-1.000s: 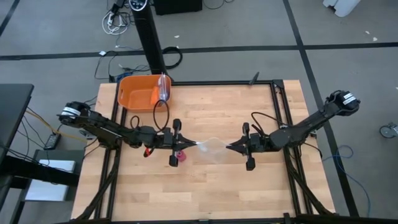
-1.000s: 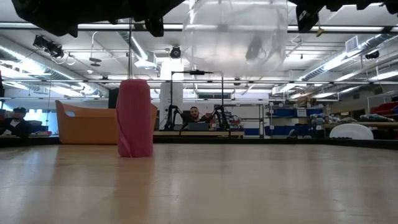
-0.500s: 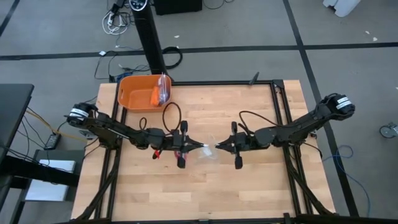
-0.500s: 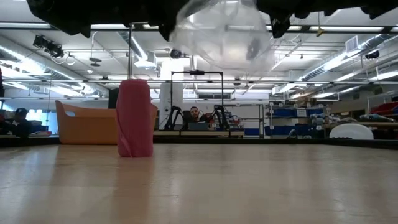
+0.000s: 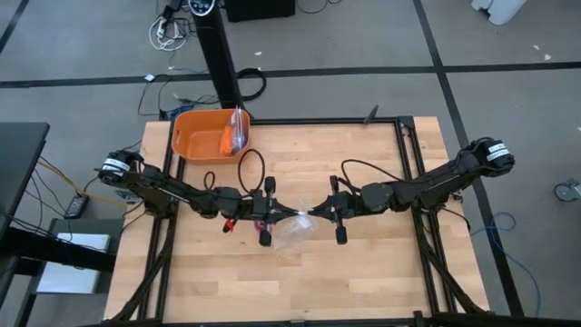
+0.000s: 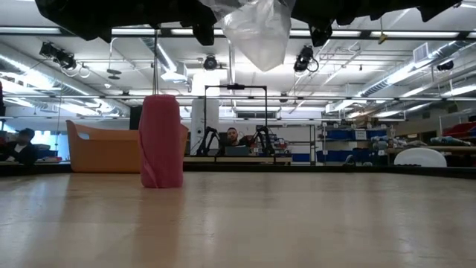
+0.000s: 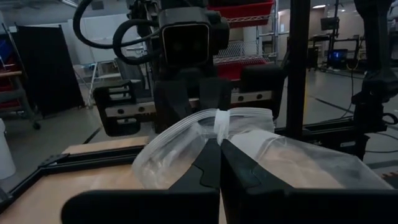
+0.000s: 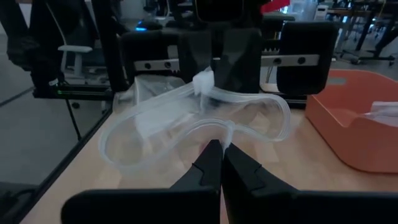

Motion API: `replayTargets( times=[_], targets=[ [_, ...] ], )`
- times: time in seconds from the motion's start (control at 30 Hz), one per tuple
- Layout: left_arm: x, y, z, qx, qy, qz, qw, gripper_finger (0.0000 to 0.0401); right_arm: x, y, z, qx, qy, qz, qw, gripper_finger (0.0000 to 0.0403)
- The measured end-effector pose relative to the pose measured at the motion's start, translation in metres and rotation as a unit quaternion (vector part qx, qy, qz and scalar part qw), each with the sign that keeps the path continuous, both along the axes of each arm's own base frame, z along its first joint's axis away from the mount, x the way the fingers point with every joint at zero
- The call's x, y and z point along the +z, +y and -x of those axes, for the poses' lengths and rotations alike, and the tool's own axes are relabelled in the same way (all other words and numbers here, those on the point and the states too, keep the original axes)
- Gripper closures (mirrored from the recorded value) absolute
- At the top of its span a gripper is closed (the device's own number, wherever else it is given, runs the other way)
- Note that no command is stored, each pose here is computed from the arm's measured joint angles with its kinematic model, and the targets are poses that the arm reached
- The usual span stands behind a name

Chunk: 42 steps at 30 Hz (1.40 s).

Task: Roll bandage
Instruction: Put the pink bandage into the transparent zip bag

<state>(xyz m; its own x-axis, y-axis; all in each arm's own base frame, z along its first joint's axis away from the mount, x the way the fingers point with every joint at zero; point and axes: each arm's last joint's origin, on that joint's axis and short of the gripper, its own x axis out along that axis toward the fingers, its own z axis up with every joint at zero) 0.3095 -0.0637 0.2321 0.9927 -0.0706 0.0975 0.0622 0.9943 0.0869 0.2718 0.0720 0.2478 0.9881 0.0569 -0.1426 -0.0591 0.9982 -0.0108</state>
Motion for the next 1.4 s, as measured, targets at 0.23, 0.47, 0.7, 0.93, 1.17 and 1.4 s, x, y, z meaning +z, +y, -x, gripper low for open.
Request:
replayTargets(
  times=[0.23,0.47,0.7,0.93,1.17,1.4],
  targets=[
    [0.0,0.001,0.0,0.001,0.001,0.001,1.0,0.04,-0.001,0.0,0.0,0.001,0.005,0.001,1.0,0.0402],
    [-0.001,0.0,0.0,0.0,0.008,-0.002,1.0,0.04,0.006,0.007,0.017,-0.001,0.03,0.013,0.999,0.0402],
    [-0.003,0.0,0.0,0.008,0.014,-0.002,1.0,0.04,0.015,0.014,0.034,-0.023,0.036,0.023,0.999,0.0402],
    [-0.003,0.002,0.0,0.039,0.018,0.0,0.999,0.04,0.017,0.015,0.036,-0.021,0.034,0.026,0.999,0.0402],
    [-0.008,0.004,0.0,0.064,0.039,-0.004,0.997,0.04,0.013,0.014,0.037,-0.039,0.05,0.038,0.997,0.0402],
    [-0.011,0.005,0.0,0.078,0.055,0.007,0.995,0.04,0.009,0.013,0.038,-0.044,0.069,0.047,0.996,0.0402]
  ],
)
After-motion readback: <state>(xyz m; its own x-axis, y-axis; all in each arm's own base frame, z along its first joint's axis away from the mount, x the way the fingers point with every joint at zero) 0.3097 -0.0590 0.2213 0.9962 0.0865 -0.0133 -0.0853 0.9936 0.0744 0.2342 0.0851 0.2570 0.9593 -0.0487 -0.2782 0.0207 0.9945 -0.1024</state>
